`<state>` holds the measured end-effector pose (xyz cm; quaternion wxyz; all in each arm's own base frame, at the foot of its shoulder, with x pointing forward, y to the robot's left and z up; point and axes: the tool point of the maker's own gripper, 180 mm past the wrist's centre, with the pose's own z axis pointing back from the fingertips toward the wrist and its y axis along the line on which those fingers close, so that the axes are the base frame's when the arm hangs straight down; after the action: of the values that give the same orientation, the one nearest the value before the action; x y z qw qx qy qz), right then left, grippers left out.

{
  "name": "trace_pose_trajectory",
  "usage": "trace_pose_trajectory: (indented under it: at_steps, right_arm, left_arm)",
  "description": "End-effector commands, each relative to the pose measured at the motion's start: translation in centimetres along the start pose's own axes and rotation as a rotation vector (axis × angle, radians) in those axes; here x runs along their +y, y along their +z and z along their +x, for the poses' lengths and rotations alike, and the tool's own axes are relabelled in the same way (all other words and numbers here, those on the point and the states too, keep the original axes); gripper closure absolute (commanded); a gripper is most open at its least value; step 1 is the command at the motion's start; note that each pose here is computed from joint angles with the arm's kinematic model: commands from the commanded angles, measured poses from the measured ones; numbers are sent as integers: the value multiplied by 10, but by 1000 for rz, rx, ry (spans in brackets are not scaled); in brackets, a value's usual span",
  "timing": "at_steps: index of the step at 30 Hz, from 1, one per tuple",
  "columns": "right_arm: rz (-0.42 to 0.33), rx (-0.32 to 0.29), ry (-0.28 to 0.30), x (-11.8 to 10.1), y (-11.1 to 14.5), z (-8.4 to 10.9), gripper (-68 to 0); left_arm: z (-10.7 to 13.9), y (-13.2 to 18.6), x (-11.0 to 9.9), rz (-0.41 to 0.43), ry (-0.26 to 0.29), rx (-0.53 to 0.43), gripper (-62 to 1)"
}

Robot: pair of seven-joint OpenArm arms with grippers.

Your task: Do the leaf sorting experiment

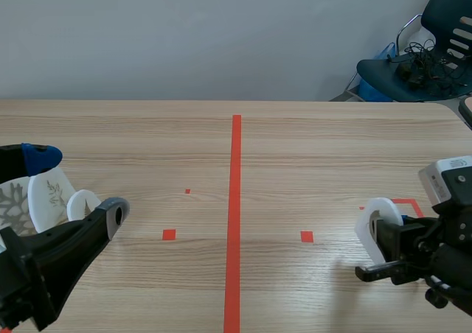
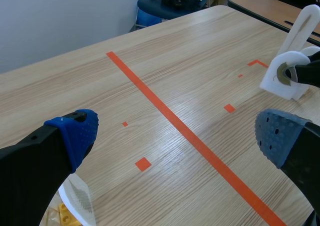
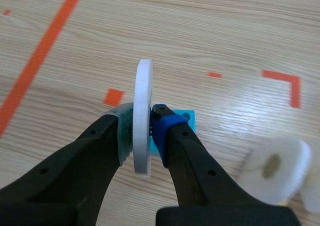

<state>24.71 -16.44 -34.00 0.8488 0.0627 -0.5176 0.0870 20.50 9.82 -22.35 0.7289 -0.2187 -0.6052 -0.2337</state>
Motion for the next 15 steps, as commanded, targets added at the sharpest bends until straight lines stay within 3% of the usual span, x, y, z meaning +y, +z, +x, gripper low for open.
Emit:
trace_pose_trajectory:
  at_steps: [1, 4, 10, 15]
  right_arm:
    - [-46, -36, 2, -13, -2, 11, -76]
    - [-126, -22, -12, -31, -2, 5, -76]
    - [-175, 20, -47, -47, -7, -22, -76]
    - [-260, 22, -66, -71, -7, -33, -76]
  left_arm:
    - [8, -2, -3, -10, 4, -31, -623]
    - [8, -2, -3, -10, 4, -31, -623]
    - [8, -2, -3, -10, 4, -31, -623]
    - [8, -2, -3, -10, 4, -31, -623]
